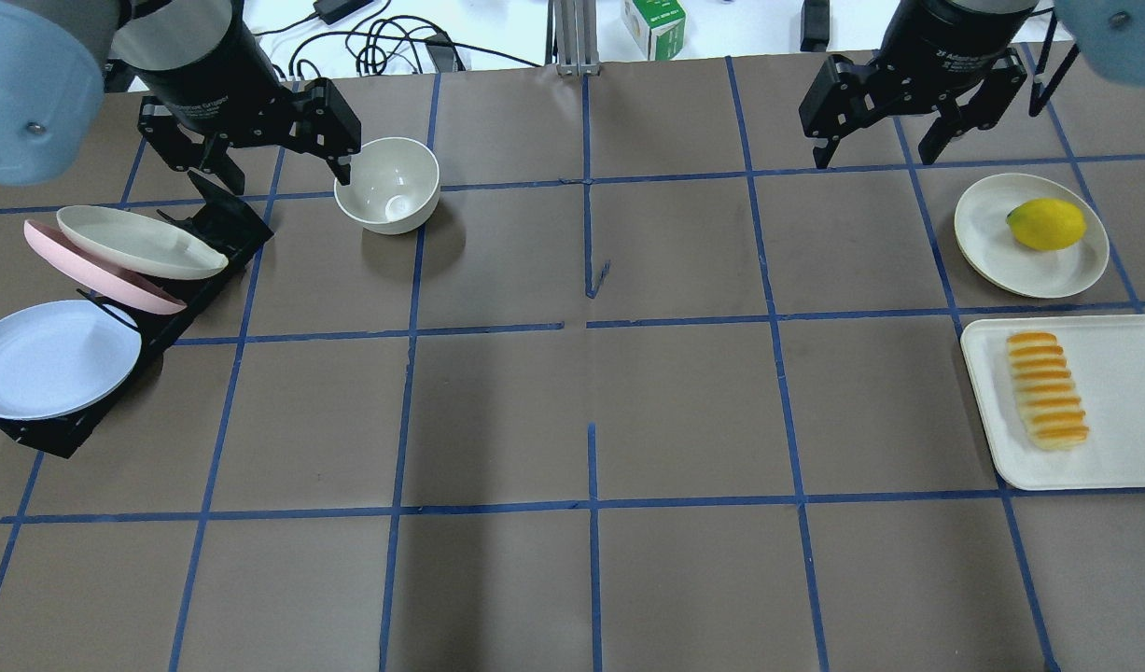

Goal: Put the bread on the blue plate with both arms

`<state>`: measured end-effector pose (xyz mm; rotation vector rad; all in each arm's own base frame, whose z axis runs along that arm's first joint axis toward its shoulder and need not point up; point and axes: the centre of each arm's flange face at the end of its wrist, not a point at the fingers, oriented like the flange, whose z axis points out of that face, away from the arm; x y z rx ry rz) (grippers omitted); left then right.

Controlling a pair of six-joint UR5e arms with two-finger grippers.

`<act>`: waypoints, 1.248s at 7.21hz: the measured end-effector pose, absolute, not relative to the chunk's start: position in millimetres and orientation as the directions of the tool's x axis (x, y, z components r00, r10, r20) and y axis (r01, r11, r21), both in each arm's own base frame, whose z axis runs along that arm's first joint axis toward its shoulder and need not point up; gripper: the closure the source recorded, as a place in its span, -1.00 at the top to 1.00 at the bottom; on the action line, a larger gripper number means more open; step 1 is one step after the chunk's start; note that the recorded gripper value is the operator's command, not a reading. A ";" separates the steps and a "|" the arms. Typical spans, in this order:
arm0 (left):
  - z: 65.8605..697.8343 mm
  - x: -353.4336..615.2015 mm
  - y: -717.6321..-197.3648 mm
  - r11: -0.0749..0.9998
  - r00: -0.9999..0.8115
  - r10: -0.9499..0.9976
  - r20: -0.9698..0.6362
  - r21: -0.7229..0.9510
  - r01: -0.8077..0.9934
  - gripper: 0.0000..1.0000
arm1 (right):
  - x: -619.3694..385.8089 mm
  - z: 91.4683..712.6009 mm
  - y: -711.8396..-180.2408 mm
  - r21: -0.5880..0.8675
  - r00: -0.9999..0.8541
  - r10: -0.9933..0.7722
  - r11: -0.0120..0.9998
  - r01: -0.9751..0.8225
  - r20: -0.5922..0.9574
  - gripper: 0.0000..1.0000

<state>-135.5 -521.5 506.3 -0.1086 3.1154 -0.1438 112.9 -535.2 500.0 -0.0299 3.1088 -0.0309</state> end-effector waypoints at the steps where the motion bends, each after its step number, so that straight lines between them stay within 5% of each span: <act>1: 505.7 -136.2 -521.7 0.994 -0.997 -0.069 -0.018 -0.092 -0.067 1.00 | 113.1 499.8 -535.2 -0.019 -0.999 -0.018 1.000 -0.017 -0.033 1.00; 9: 503.2 -137.4 -522.7 0.994 -0.998 -0.068 -0.018 -0.087 -0.066 1.00 | 114.7 499.7 -534.4 -0.019 -0.999 -0.020 1.000 -0.020 -0.031 1.00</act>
